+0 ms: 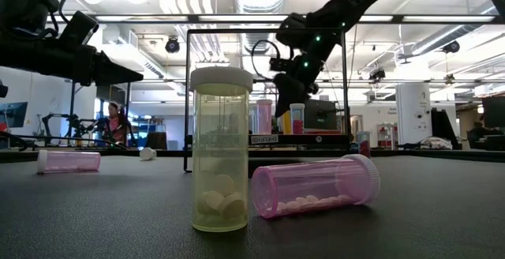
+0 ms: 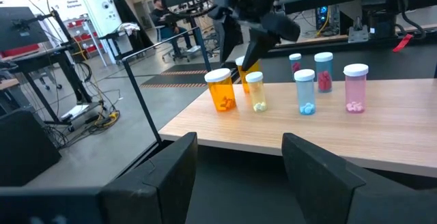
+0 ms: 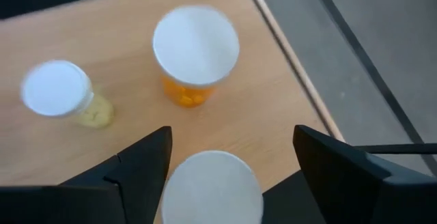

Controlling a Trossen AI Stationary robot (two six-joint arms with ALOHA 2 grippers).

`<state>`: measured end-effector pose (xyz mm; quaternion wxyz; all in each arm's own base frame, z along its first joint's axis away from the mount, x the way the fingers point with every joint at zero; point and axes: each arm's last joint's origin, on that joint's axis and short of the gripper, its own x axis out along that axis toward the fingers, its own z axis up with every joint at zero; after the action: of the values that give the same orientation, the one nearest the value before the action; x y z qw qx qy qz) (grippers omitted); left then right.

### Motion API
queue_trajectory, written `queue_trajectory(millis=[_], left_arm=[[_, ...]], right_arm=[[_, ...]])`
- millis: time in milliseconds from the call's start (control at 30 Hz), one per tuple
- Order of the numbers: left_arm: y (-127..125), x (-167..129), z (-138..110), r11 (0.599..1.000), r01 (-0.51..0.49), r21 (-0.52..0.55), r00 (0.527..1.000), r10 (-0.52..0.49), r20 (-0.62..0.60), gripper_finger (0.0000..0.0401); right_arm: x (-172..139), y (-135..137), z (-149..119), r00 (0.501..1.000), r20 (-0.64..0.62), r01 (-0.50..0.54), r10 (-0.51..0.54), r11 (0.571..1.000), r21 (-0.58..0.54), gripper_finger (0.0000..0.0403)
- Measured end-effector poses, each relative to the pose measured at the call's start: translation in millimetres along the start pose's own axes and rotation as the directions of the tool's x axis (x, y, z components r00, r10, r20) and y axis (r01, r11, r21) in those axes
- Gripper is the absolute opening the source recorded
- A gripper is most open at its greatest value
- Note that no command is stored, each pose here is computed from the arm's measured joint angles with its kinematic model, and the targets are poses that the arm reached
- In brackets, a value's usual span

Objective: Pick and place medicine bottles onto shelf by color
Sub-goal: Put the top orange medicine bottle on the shelf aligned with the other orange medicine bottle

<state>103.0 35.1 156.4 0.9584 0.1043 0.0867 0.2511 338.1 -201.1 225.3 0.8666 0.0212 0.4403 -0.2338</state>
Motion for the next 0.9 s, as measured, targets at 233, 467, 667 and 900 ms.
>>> queue_trajectory(millis=[233,467,667,900], left_arm=[[0,0,0,1.0,0.0,0.0,1.0,0.0,0.0,0.0199],[0,0,0,1.0,0.0,0.0,1.0,0.0,0.0,0.0199],[0,0,0,1.0,0.0,0.0,1.0,0.0,0.0,0.0199],[0,0,0,1.0,0.0,0.0,1.0,0.0,0.0,0.0199]], right_arm=[[-38,-3,7,0.999,0.05,0.011,-0.013,0.999,0.03,0.0293],[-70,6,-4,0.998,0.027,0.049,-0.053,0.991,0.125,0.0296],[-72,21,-27,0.996,-0.025,0.089,-0.086,0.979,0.181,0.0314],[-67,27,-62,0.997,-0.014,0.082,-0.081,0.967,0.242,0.0345]])
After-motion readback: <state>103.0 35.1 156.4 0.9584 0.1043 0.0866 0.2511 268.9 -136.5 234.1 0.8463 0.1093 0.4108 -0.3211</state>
